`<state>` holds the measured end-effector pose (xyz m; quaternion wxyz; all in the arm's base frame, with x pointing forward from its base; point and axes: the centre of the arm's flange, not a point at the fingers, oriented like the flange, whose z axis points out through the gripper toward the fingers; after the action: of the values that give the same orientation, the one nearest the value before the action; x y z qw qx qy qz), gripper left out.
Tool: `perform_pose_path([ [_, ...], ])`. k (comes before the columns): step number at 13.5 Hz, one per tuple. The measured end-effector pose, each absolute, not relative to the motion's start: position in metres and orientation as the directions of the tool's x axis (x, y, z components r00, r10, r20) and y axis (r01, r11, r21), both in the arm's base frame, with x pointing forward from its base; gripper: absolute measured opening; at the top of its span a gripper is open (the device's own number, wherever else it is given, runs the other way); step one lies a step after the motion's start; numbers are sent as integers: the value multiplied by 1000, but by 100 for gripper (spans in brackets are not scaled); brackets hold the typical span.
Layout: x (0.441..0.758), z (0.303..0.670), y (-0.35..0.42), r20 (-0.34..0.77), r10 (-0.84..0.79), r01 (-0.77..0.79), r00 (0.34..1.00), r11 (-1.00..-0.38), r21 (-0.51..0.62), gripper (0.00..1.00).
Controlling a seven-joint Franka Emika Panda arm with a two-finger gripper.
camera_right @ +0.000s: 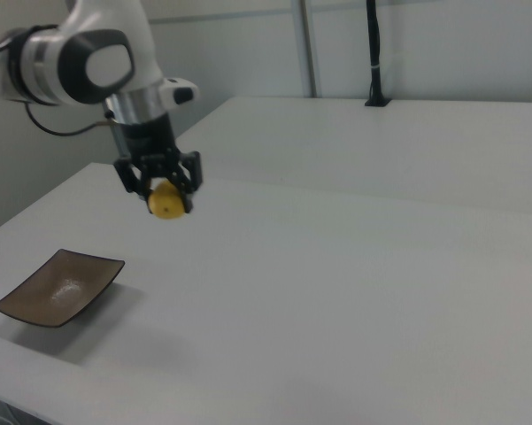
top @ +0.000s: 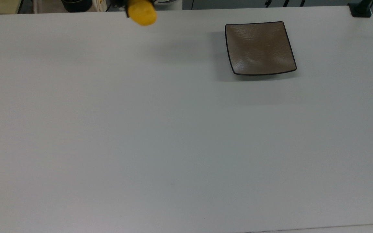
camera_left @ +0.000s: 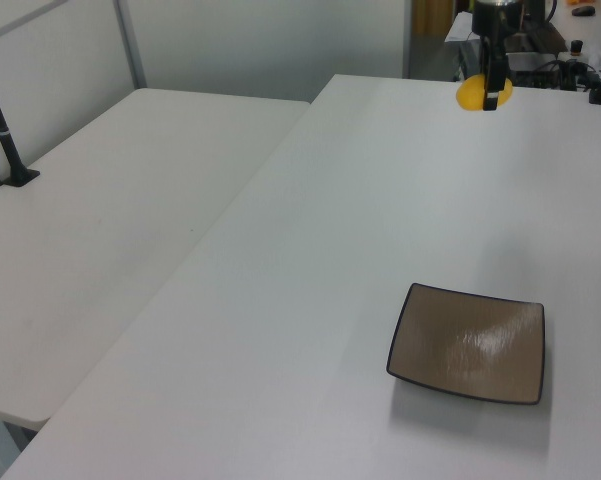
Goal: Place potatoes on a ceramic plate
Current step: 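Carry the potato over to the brown square plate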
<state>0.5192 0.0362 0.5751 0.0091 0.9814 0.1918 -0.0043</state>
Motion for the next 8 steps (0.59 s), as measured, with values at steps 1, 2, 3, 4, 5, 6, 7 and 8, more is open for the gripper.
perform_pose_path([
  [1,516,583,57,-14,379,379,925,-925,16,66],
  [2,511,588,94,-11,369,369,929,-929,23,66],
  [3,507,587,115,-11,360,360,933,-933,23,66],
  [4,502,584,139,-15,349,349,937,-937,23,66],
  [5,497,579,165,-23,337,337,941,-941,24,66],
  [6,491,573,192,-34,326,327,945,-945,27,66],
  [7,481,561,229,-49,318,319,947,-947,32,66],
  [8,477,553,252,-45,306,308,951,-951,34,66],
])
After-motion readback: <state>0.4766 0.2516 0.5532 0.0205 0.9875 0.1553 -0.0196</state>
